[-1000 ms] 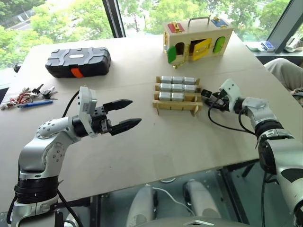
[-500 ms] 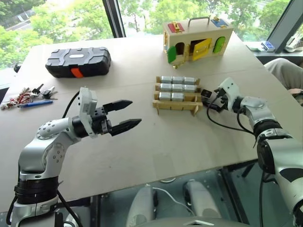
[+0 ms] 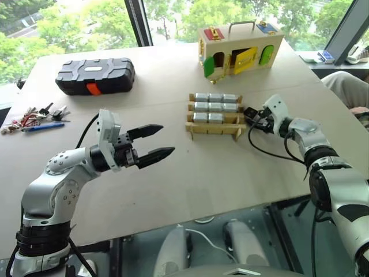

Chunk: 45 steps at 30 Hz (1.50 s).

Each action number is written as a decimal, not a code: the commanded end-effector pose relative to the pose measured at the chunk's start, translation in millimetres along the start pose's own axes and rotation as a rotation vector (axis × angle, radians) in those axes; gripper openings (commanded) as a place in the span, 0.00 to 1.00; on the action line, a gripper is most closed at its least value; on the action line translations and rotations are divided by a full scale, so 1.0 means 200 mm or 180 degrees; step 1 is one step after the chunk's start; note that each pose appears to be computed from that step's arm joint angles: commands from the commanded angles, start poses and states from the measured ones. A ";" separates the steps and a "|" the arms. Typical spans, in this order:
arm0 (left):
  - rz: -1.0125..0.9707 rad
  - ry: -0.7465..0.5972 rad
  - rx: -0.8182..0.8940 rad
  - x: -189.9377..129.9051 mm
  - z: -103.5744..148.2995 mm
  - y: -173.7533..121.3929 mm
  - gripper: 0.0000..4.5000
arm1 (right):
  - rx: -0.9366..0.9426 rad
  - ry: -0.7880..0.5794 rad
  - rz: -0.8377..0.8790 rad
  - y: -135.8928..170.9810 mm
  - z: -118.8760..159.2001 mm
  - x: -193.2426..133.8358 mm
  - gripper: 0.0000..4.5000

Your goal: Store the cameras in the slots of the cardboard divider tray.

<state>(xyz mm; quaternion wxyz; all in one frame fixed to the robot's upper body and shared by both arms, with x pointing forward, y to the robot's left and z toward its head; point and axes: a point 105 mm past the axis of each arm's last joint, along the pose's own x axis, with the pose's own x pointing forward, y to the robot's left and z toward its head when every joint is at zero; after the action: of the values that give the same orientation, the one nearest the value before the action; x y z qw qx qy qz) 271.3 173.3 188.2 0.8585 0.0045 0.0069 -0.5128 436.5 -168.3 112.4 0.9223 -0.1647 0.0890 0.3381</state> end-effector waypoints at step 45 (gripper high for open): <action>-0.1362 -0.0119 -0.1979 0.77 0.25 -0.11 0.66 | -0.1688 -0.1290 -0.0241 0.67 0.68 -0.55 0.44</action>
<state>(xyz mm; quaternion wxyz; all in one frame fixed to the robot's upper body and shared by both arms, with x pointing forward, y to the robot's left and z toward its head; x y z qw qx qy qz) 328.4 27.2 219.2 0.7029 -0.2672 0.1679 -0.6374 282.0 -92.6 221.7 0.8642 -0.3357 -0.1607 0.3387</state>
